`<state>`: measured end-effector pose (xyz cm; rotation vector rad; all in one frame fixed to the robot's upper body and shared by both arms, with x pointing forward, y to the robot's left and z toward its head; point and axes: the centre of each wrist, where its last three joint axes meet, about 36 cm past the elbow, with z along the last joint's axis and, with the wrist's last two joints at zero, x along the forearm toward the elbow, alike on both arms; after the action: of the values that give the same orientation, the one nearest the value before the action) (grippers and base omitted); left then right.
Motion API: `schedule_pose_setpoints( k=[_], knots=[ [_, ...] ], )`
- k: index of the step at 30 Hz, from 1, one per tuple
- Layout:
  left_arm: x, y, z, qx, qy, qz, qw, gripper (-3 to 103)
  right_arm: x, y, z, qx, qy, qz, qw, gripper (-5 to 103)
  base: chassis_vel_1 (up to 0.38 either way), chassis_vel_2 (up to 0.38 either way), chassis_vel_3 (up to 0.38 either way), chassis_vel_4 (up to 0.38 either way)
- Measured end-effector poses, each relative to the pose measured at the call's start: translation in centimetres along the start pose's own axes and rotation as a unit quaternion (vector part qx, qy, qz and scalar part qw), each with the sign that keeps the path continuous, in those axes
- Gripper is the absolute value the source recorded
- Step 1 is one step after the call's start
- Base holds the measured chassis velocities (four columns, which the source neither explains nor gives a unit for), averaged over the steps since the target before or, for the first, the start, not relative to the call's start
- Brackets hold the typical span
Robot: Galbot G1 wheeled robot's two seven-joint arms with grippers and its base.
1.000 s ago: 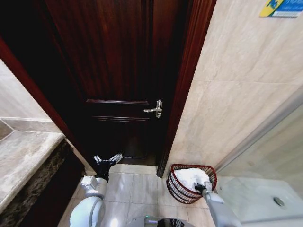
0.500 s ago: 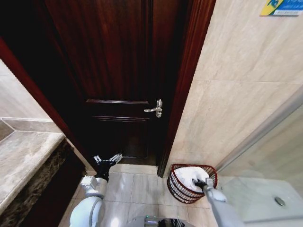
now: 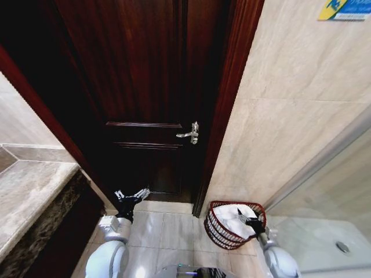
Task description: Discard the used towel into the hamper.
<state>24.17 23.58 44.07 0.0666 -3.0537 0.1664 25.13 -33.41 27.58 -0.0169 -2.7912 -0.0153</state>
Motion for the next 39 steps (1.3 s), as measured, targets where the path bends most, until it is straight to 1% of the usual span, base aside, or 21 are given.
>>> schedule_pose_setpoints(
  k=[2,3,4,5,6,7,8,10,11,13,15,18,19,21,23,24,27,39],
  knots=[
    [0.0,0.0,0.0,0.0,0.0,0.0,1.0,100,2.7,2.2,-0.5,-0.002,-0.041,0.01,0.999,100,0.0,0.0,0.0,0.0],
    [0.0,0.0,0.0,0.0,0.0,0.0,1.0,100,2.7,2.2,-0.5,-0.002,-0.041,0.01,0.999,100,0.0,0.0,0.0,0.0],
    [0.0,0.0,0.0,0.0,0.0,0.0,1.0,100,4.0,3.5,-1.0,-0.003,-0.067,0.024,0.997,100,0.0,0.0,0.0,0.0],
    [0.0,0.0,0.0,0.0,0.0,0.0,1.0,100,4.6,4.2,-1.5,-0.003,-0.081,0.029,0.996,100,0.0,0.0,0.0,0.0],
    [0.0,0.0,0.0,0.0,0.0,0.0,1.0,100,4.6,4.2,-1.5,-0.003,-0.081,0.029,0.996,100,0.0,0.0,0.0,0.0],
    [0.0,0.0,0.0,0.0,0.0,0.0,1.0,100,5.7,5.2,-2.6,0.0,-0.103,0.038,0.994,100,0.0,0.0,0.0,0.0],
    [0.0,0.0,0.0,0.0,0.0,0.0,1.0,100,5.7,5.2,-2.6,0.0,-0.103,0.038,0.994,100,0.0,0.0,0.0,0.0],
    [0.0,0.0,0.0,0.0,0.0,0.0,1.0,100,7.0,6.2,-4.0,0.009,-0.134,0.049,0.99,100,0.0,0.0,0.0,0.0],
    [0.0,0.0,0.0,0.0,0.0,0.0,1.0,100,7.0,6.2,-4.0,0.009,-0.134,0.049,0.99,100,0.0,0.0,0.0,0.0],
    [0.0,0.0,0.0,0.0,0.0,0.0,1.0,100,7.6,6.5,-4.9,0.013,-0.153,0.052,0.987,100,0.0,0.0,0.0,0.0],
    [0.0,0.0,0.0,0.0,0.0,0.0,1.0,100,8.7,6.8,-7.0,0.017,-0.182,0.051,0.982,100,0.0,0.0,0.0,0.0],
    [0.0,0.0,0.0,0.0,0.0,0.0,1.0,100,9.1,7.0,-8.1,0.02,-0.195,0.049,0.979,100,0.0,0.0,0.0,0.0],
    [0.0,0.0,0.0,0.0,0.0,0.0,1.0,100,9.7,7.3,-9.7,0.023,-0.212,0.045,0.976,100,0.0,0.0,0.0,0.0],
    [0.0,0.0,0.0,0.0,0.0,0.0,1.0,100,9.9,7.5,-10.2,0.023,-0.218,0.044,0.975,100,0.0,0.0,0.0,0.0],
    [0.0,0.0,0.0,0.0,0.0,0.0,1.0,100,10.8,8.2,-12.5,0.025,-0.237,0.036,0.97,100,0.0,0.0,0.0,0.0],
    [0.0,0.0,0.0,0.0,0.0,0.0,1.0,100,10.8,8.2,-12.5,0.025,-0.237,0.036,0.97,100,0.0,0.0,0.0,0.0],
    [0.0,0.0,0.0,0.0,0.0,0.0,1.0,100,11.7,8.7,-14.3,0.034,-0.251,0.033,0.967,100,0.0,0.0,0.0,0.0],
    [0.0,0.0,0.0,0.0,0.0,0.0,1.0,100,12.1,8.8,-14.7,0.031,-0.247,0.042,0.968,100,0.0,0.0,0.0,0.0]
  ],
)
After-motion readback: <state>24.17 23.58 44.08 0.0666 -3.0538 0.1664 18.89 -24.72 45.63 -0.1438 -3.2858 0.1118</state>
